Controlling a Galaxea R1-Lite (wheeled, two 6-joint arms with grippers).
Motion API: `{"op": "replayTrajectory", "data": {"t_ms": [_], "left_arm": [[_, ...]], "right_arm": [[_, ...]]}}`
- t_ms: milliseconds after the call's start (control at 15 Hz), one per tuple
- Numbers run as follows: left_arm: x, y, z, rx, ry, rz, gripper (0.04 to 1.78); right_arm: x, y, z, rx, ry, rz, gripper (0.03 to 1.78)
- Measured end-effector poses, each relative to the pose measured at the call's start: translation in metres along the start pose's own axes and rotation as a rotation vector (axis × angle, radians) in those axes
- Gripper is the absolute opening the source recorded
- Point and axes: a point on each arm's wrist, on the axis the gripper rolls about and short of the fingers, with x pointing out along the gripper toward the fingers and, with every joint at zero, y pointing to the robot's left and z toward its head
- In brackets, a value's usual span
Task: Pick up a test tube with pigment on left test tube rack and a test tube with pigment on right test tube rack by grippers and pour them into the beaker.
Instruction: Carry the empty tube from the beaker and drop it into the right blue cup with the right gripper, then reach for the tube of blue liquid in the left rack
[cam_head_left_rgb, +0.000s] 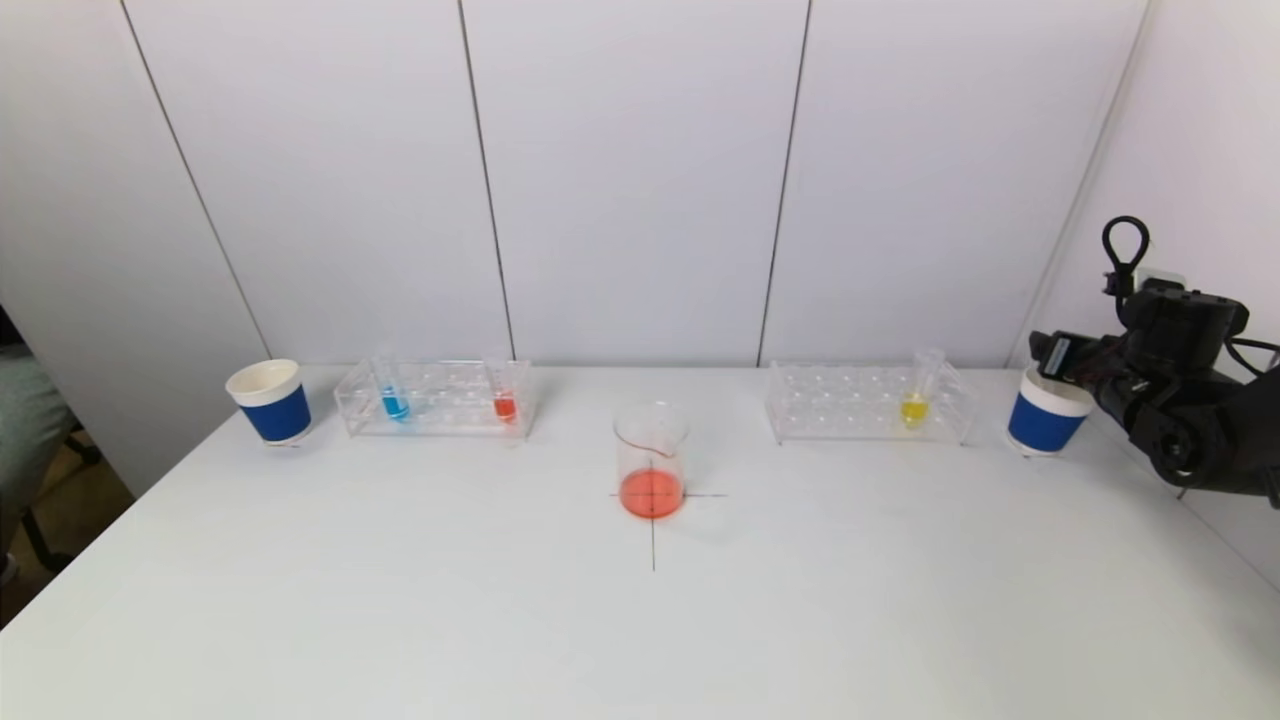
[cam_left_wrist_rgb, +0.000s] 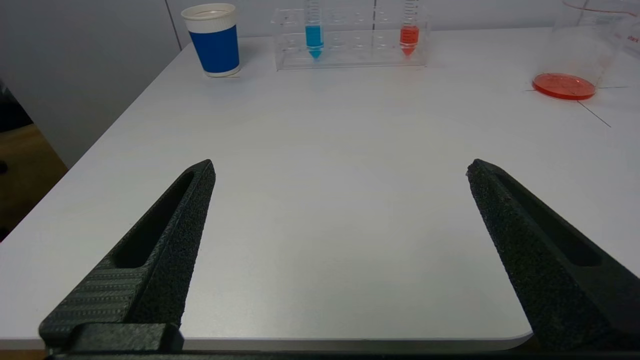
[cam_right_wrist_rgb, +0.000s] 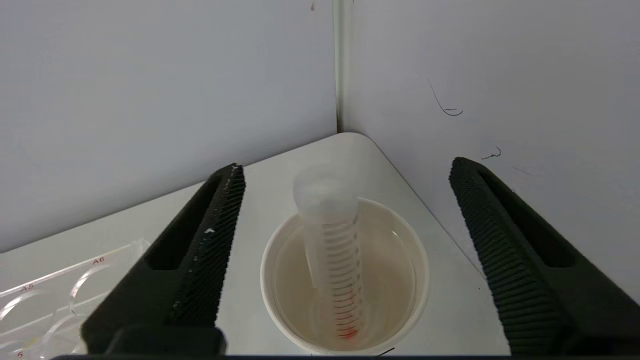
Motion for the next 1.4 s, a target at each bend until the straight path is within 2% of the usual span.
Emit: {"op": "replayTrajectory", "data": {"t_ms": [200,467,667,1067,1267,1400], "left_arm": [[0.0,0.0,0.0,0.0,0.0,0.0,1.76],[0.0,0.0,0.0,0.0,0.0,0.0,1.76],[0.0,0.0,0.0,0.0,0.0,0.0,1.76],[0.0,0.0,0.0,0.0,0.0,0.0,1.76],[0.0,0.0,0.0,0.0,0.0,0.0,1.76],[0.0,0.0,0.0,0.0,0.0,-0.001,1.76]], "right_arm": [[-0.001,0.0,0.002,0.0,-0.005,0.001,1.75],[-0.006,-0.001,0.008,0.003,-0.017,0.003,1.77],[-0.019,0.006,0.021,0.021,-0.043,0.032,1.77],[-0.088,0.036,0.039,0.025,-0.052,0.201,1.77],[-0.129,0.042,0.04,0.036,-0.072,0.276,1.77],[-0.157,0.04,0.042,0.05,-0.123,0.317,1.77]]}}
